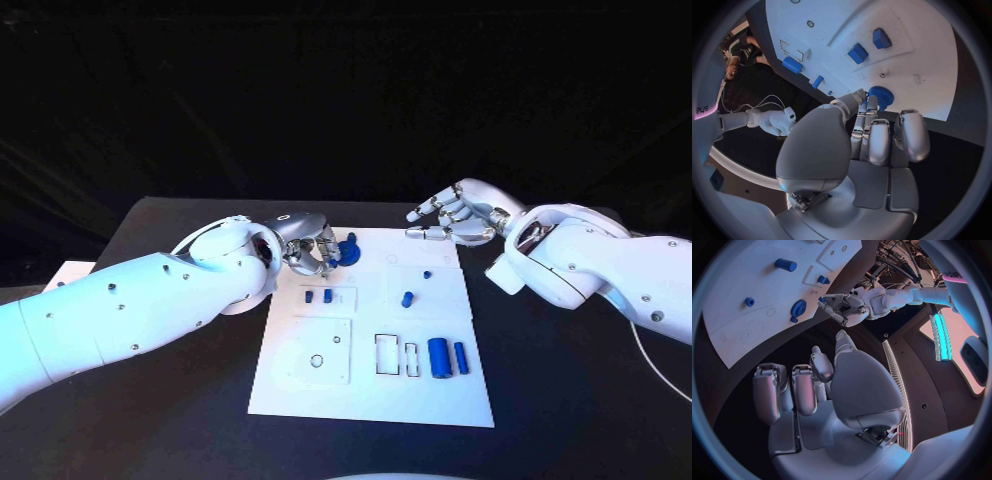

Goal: Assemble the parts on the task board

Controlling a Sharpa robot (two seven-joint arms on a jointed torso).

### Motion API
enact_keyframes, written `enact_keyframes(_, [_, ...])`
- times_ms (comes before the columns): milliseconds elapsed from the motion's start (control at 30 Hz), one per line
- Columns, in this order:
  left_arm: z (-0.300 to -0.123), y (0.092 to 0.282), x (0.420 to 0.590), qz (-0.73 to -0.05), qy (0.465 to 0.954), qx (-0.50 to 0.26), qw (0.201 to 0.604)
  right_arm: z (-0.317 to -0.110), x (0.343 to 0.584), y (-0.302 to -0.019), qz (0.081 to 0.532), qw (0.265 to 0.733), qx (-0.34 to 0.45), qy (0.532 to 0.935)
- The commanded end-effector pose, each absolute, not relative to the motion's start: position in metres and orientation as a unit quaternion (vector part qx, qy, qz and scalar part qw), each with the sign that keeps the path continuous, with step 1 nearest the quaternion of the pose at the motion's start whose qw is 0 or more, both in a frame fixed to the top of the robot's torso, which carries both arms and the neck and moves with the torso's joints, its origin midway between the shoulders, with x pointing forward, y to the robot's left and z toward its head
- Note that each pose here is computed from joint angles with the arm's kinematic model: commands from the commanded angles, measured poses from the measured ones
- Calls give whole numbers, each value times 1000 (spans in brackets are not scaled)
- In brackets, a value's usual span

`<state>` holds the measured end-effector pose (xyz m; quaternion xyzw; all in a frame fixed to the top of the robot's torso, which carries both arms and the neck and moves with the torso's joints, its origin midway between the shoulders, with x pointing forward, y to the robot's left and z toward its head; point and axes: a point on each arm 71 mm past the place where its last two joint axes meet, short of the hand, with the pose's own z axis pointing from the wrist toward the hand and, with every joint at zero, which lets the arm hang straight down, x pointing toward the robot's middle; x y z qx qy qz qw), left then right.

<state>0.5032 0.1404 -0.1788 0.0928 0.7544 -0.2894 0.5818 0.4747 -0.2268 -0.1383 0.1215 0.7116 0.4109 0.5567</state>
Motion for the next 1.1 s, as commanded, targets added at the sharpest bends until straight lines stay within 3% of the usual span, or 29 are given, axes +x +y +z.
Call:
enact_keyframes(33, [-180, 145, 504, -290, 766, 76, 569, -139, 474, -226, 414, 554, 116, 713])
enact_keyframes(467, [-190, 157, 509, -262, 783, 78, 559, -139, 474, -226, 414, 553, 116, 714])
enact_keyframes(1100, [-201, 146, 508, -260, 788, 88, 550, -139, 474, -225, 415, 552, 115, 714])
